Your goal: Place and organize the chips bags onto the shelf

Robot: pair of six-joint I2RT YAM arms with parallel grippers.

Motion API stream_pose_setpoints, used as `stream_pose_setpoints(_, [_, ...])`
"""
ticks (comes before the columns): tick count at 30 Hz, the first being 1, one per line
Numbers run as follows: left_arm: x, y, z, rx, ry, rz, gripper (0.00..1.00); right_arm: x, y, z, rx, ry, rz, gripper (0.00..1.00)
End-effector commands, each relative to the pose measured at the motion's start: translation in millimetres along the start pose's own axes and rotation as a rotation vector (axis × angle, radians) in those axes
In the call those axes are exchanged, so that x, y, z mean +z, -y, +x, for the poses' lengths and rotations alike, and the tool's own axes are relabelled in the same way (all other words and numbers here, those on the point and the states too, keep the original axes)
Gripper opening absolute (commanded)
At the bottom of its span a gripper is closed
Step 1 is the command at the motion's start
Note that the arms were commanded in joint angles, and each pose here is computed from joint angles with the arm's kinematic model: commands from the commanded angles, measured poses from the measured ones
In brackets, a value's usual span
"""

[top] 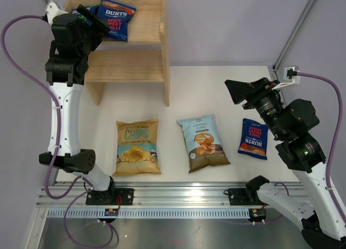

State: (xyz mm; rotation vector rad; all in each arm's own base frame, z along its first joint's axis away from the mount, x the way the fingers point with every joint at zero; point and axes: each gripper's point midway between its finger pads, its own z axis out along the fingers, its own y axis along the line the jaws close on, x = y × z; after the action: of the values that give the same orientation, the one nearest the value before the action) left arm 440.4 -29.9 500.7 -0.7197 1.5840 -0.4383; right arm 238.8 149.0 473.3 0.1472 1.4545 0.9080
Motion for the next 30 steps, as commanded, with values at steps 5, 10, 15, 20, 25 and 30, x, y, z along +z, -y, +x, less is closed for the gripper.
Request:
stream_pose_setpoints(5, [-32.6,8.0,-19.4,0.0,0.045,0.063,0.99,10.6,-2.7,5.8,-0.081,-0.091,0.01,0.69])
stream_pose_setpoints(10, [-60.0,11.6,-14.3,0.056,0.008,0.127,0.99,30.0,25.5,26.1,-0.206,-0.222,0.128,0.76])
stream_pose_setpoints(15, [-104.3,5.6,-3.6,0.13,0.009,0.23,0.99,39.9,69.6,48.2,-0.271,-0.374,0.251,0.85])
stream_pose_setpoints(20, [-144.4,-1.5,45.0,0.206,-0.133,0.389,0.99,41.2,125.2,68.6,-0.143,-0.466,0.298,0.87])
stream_pose_setpoints(25, [-168.7,4.3,108.0,0.222,-0.353,0.612,0.99,22.3,188.0,81.5,-0.086,-0.48,0.482,0.9])
stream_pose_setpoints(30, [-172.4,2.0,171.0,0.23,-0.502,0.676,0.99,-3.1,223.8,90.1,-0.037,-0.415,0.655,0.93])
